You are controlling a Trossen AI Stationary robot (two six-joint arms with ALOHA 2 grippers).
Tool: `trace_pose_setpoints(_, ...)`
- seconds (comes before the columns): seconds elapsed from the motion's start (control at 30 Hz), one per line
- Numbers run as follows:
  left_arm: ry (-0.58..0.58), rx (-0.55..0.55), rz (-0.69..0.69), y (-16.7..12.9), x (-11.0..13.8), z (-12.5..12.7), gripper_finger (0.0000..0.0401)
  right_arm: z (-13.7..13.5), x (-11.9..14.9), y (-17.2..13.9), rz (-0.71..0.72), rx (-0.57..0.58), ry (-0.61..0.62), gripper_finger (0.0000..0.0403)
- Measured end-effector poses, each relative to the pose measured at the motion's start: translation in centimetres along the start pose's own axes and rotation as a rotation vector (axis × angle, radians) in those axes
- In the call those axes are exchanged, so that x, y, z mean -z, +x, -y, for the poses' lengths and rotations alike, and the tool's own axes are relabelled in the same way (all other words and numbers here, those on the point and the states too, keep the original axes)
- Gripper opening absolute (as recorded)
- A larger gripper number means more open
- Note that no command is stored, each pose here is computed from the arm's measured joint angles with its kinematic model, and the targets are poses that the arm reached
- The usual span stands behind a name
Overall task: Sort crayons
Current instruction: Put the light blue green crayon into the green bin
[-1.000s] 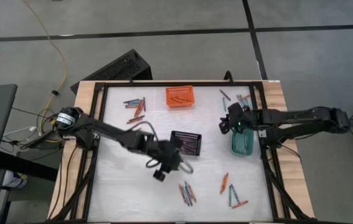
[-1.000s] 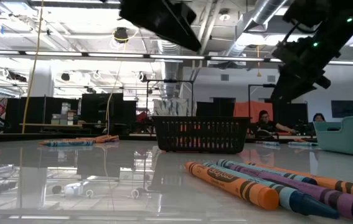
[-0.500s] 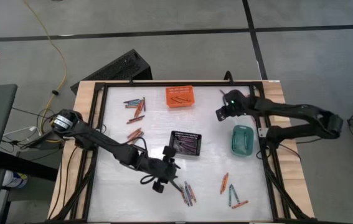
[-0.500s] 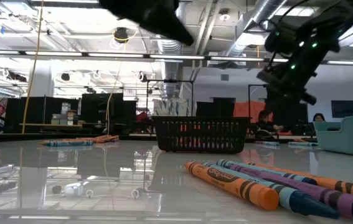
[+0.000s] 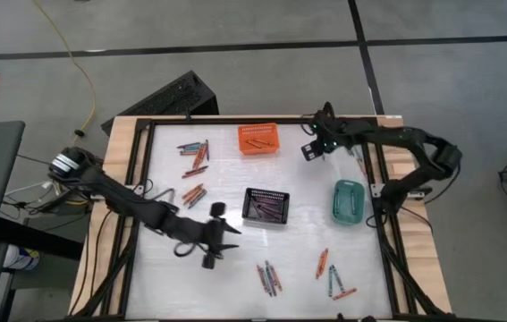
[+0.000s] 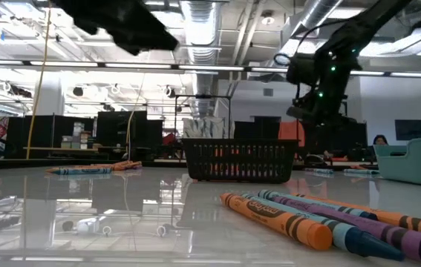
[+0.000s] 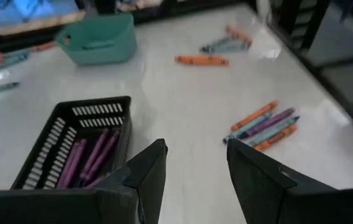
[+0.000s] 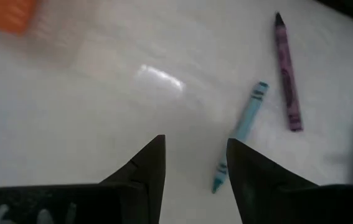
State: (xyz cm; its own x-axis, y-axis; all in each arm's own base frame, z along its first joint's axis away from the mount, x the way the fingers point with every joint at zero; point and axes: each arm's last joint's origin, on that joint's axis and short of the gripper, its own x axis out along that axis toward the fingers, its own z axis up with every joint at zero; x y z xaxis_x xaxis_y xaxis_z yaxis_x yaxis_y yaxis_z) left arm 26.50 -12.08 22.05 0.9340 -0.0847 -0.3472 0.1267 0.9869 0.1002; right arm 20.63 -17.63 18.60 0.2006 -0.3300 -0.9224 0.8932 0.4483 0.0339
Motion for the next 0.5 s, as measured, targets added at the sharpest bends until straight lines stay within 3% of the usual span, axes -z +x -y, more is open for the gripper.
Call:
trace_pose_setpoints(0.2, -0.078, 0.042, 0.154, -3.7, 1.8, -0.4, 0.0159, 1.8, -1.0, 1.9, -0.124, 0.014, 0.062, 0.0162)
trace_pose_setpoints(0.5, -0.069, 0.054, 0.162, -5.4, 3.4, 0.4, 0.0159, 2.1, -0.7, 4.2, -0.208, 0.012, 0.094, 0.0162)
